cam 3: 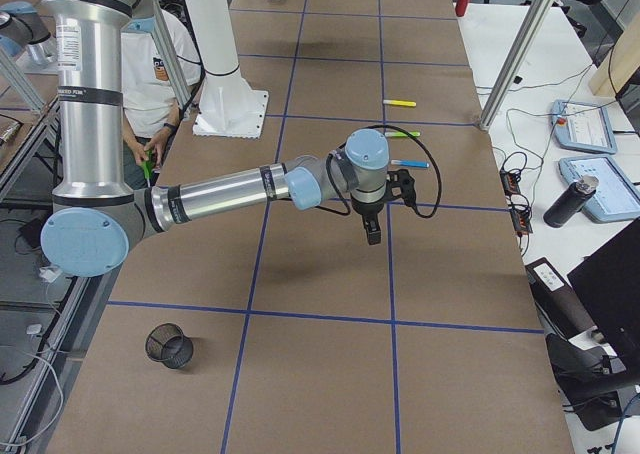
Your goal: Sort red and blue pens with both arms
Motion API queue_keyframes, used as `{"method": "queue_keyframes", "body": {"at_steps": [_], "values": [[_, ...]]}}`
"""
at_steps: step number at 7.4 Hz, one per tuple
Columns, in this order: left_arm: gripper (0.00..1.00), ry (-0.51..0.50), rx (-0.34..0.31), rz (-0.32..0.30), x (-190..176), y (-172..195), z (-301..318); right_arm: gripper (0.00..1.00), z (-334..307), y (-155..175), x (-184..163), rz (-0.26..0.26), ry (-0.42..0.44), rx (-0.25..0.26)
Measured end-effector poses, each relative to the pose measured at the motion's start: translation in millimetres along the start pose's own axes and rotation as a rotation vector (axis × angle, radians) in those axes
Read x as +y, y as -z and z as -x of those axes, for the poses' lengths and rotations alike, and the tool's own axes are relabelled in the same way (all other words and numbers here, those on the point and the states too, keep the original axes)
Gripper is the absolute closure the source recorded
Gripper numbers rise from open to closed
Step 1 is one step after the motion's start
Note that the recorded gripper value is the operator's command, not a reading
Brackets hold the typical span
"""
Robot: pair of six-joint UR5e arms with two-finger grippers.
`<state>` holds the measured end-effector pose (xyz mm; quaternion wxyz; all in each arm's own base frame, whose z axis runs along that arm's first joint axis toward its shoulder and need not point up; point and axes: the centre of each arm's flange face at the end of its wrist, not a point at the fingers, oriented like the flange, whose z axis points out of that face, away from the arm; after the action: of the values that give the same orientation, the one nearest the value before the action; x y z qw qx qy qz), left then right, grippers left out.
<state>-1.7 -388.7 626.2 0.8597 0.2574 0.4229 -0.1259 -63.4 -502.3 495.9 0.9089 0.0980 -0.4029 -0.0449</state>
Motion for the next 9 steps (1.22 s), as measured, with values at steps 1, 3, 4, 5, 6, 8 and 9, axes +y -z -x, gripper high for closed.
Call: {"method": "queue_keyframes", "body": {"at_steps": [1,3,4,5,6,8,9], "values": [[1.00,0.017,-0.006,-0.061,33,36,34,0.00,26,-8,-14,-0.010,-0.024,0.022],[1.00,0.067,-0.033,-0.205,103,106,89,0.00,68,-27,-32,-0.015,-0.053,0.041],[1.00,0.087,-0.048,-0.265,141,130,111,0.00,83,-33,-39,-0.012,-0.066,0.037],[1.00,0.103,-0.062,-0.319,178,147,129,0.00,94,-39,-44,-0.008,-0.080,0.032],[1.00,0.107,-0.079,-0.358,212,158,145,0.00,101,-43,-47,-0.004,-0.086,0.028],[1.00,0.090,-0.122,-0.424,271,173,166,0.00,106,-45,-50,-0.004,-0.089,0.026],[1.00,0.082,-0.142,-0.442,295,182,166,0.00,107,-45,-51,-0.003,-0.089,0.025]]}}
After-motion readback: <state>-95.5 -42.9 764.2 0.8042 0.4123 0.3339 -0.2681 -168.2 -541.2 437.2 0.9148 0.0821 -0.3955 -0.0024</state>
